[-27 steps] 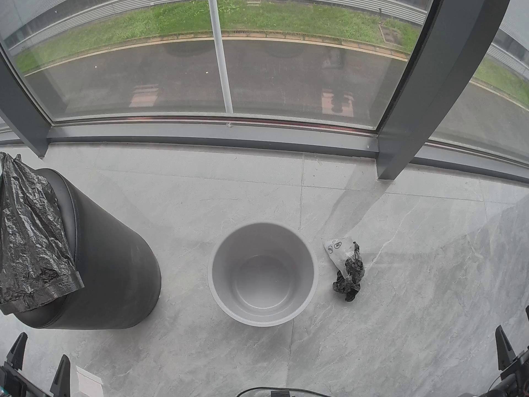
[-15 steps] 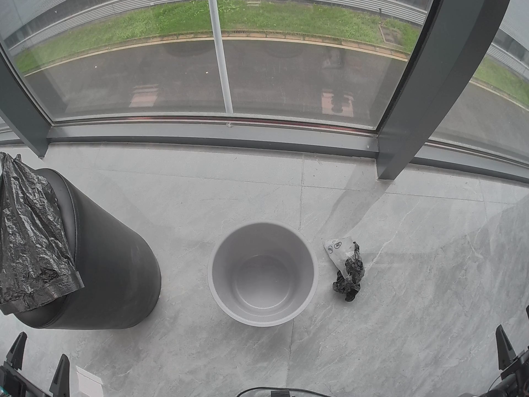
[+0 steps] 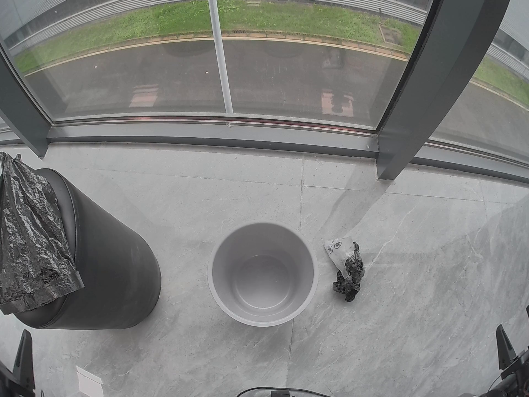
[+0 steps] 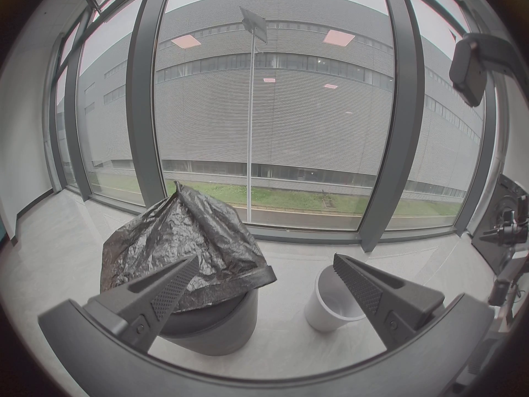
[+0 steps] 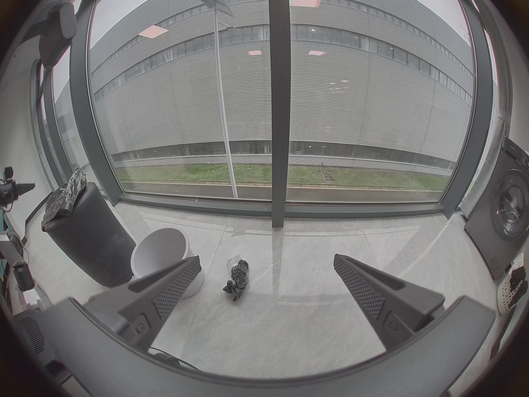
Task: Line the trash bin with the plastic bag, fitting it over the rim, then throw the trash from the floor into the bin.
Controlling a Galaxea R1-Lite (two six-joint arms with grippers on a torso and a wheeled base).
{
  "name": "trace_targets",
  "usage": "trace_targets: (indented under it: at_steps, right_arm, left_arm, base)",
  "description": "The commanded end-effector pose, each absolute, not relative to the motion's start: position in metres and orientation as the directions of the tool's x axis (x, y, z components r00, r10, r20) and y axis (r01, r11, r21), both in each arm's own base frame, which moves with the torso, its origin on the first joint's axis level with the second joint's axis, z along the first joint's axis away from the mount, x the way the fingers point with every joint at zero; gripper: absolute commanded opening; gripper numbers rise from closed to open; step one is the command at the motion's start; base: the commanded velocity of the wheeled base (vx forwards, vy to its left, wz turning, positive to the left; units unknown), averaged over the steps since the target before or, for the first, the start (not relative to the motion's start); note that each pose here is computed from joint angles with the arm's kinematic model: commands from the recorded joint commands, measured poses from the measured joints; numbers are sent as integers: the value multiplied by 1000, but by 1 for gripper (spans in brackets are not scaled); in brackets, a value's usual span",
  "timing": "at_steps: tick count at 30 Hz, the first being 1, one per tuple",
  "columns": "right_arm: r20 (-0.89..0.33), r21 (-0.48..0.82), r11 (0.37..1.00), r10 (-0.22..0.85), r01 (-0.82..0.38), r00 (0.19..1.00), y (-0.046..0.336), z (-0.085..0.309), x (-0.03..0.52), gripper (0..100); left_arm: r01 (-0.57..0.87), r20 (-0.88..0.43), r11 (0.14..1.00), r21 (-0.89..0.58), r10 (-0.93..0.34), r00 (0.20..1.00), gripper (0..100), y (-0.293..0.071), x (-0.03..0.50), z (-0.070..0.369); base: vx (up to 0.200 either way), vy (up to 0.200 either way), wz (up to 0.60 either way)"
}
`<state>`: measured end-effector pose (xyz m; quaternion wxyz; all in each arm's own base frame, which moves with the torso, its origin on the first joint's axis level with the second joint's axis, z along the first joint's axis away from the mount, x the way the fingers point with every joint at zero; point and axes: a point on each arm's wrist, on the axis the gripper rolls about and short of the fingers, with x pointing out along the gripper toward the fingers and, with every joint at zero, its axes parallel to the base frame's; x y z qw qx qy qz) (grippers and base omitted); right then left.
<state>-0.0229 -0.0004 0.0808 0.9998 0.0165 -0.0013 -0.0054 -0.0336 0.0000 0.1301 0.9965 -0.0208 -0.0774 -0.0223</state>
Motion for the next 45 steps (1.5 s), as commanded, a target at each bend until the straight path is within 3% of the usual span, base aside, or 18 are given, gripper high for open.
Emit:
trace_targets:
  at_steps: [1,3,4,5,17,22,28,33,35,41,45]
  right_arm:
    - [5,34,999,-14,14,1000,0,76,-23,100]
    - [89,41,999,-23,19,996,-1,90,-26,100]
    - [259,52,999,-22,9,966,-1,128,-37,100]
    - [289,60,998,-21,3,957,-1,147,-39,100]
    - [118,99,994,44,-56,992,0,178,5,100]
    - [130,184,966,162,-184,978,12,211,68,100]
    - [73,211,939,260,-270,963,40,207,129,100]
    - [49,248,927,277,-280,960,61,194,163,100]
    - [23,247,934,262,-260,965,70,182,175,100]
    - [-3,246,938,253,-245,967,73,168,180,100]
    - [5,245,938,250,-244,968,73,169,180,100]
  left_arm:
    - [74,116,996,-45,-69,991,100,0,-29,145]
    - [73,118,996,-46,-67,991,100,0,-30,146]
    - [78,124,996,-45,-72,990,100,0,-30,147]
    - [76,124,996,-43,-70,990,100,0,-30,147]
    - [116,70,991,-59,-112,991,100,-1,-23,142]
    - [173,-17,976,-131,-177,984,100,-3,6,173]
    - [185,-86,976,-114,-195,977,100,-6,58,189]
    - [205,-180,973,107,-184,966,100,-7,90,189]
    - [220,-212,936,275,-164,964,100,-7,97,186]
    - [215,-219,877,429,-130,967,100,-9,101,190]
    - [150,-232,808,569,-17,973,100,-6,99,184]
  base:
    - [0,0,0]
    - [0,0,0]
    - [0,0,0]
    - [0,0,0]
    - [0,0,0]
    - [0,0,0]
    - [0,0,0]
    - [0,0,0]
    - [0,0,0]
    - [0,0,0]
    - [0,0,0]
